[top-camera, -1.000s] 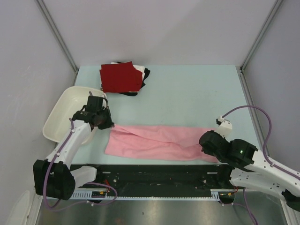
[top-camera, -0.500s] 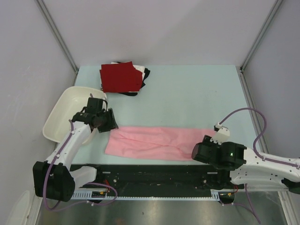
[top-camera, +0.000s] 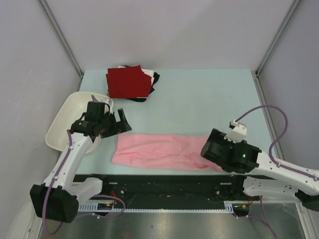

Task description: Fold and stack the t-shirts

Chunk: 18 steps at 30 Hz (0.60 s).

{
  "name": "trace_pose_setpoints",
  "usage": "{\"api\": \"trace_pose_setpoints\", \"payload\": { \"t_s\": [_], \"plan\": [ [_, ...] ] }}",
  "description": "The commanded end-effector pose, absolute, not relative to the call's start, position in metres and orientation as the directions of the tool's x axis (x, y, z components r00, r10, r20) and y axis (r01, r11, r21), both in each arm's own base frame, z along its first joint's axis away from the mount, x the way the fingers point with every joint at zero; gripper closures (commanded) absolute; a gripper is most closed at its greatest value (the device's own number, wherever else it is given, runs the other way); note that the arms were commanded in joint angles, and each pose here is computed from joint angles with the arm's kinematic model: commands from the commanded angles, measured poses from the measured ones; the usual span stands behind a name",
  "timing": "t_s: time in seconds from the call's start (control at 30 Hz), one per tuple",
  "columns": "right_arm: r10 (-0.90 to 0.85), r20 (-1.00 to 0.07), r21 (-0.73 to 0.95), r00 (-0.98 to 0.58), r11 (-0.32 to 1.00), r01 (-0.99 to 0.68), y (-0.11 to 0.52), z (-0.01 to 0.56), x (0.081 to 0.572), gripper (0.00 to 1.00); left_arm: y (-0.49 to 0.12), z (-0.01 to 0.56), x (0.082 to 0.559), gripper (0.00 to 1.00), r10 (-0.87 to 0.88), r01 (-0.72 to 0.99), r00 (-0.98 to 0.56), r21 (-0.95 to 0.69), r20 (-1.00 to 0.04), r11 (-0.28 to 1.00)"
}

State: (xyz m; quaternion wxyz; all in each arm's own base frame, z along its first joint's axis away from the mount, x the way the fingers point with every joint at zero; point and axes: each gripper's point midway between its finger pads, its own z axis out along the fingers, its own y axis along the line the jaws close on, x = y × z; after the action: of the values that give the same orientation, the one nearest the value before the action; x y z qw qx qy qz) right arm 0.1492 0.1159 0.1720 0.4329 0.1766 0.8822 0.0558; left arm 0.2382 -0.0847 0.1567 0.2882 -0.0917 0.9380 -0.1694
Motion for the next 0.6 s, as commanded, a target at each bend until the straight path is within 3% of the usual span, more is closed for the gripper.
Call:
{"api": "trace_pose_setpoints", "payload": {
  "t_s": [0.0, 0.03, 0.13, 0.17, 0.2, 0.27, 0.37, 0.57],
  "plan": [
    [0.324, -0.862, 0.206, -0.390, 0.927, 0.313, 0.088, 0.206, 0.201, 0.00, -0.109, 0.163, 0.266, 0.00, -0.271, -0.015, -0.827, -0.463, -0.493, 0.886],
    [0.345, -0.862, 0.191, -0.371, 0.899, 0.394, 0.066, 0.199, 0.214, 0.00, -0.113, 0.161, 0.270, 0.00, -0.276, -0.015, -0.830, -0.476, -0.484, 0.879],
    [0.454, -0.815, 0.294, -0.361, 0.860, 0.418, 0.057, 0.192, 0.245, 0.00, -0.126, 0.157, 0.287, 0.00, -0.307, -0.025, -0.835, -0.526, -0.457, 0.850],
    [0.466, -0.766, 0.325, -0.444, 0.875, 0.358, 0.071, 0.171, 0.247, 0.00, -0.129, 0.157, 0.296, 0.00, -0.314, -0.022, -0.831, -0.536, -0.459, 0.844],
    [0.473, -0.771, 0.374, -0.427, 0.878, 0.298, 0.078, 0.179, 0.264, 0.01, -0.131, 0.156, 0.300, 0.00, -0.332, -0.039, -0.827, -0.544, -0.453, 0.838],
    [0.504, -0.711, 0.408, -0.490, 0.864, 0.297, 0.081, 0.162, 0.274, 0.00, -0.133, 0.156, 0.309, 0.00, -0.351, -0.041, -0.814, -0.557, -0.463, 0.830],
    [0.531, -0.659, 0.434, -0.532, 0.847, 0.307, 0.084, 0.149, 0.282, 0.00, -0.137, 0.157, 0.317, 0.00, -0.406, -0.049, -0.776, -0.596, -0.483, 0.801],
    [0.595, -0.558, 0.513, -0.578, 0.795, 0.324, 0.098, 0.136, 0.289, 0.00, -0.143, 0.126, 0.310, 0.00, -0.451, -0.096, -0.789, -0.641, -0.417, 0.762]
  ]
}}
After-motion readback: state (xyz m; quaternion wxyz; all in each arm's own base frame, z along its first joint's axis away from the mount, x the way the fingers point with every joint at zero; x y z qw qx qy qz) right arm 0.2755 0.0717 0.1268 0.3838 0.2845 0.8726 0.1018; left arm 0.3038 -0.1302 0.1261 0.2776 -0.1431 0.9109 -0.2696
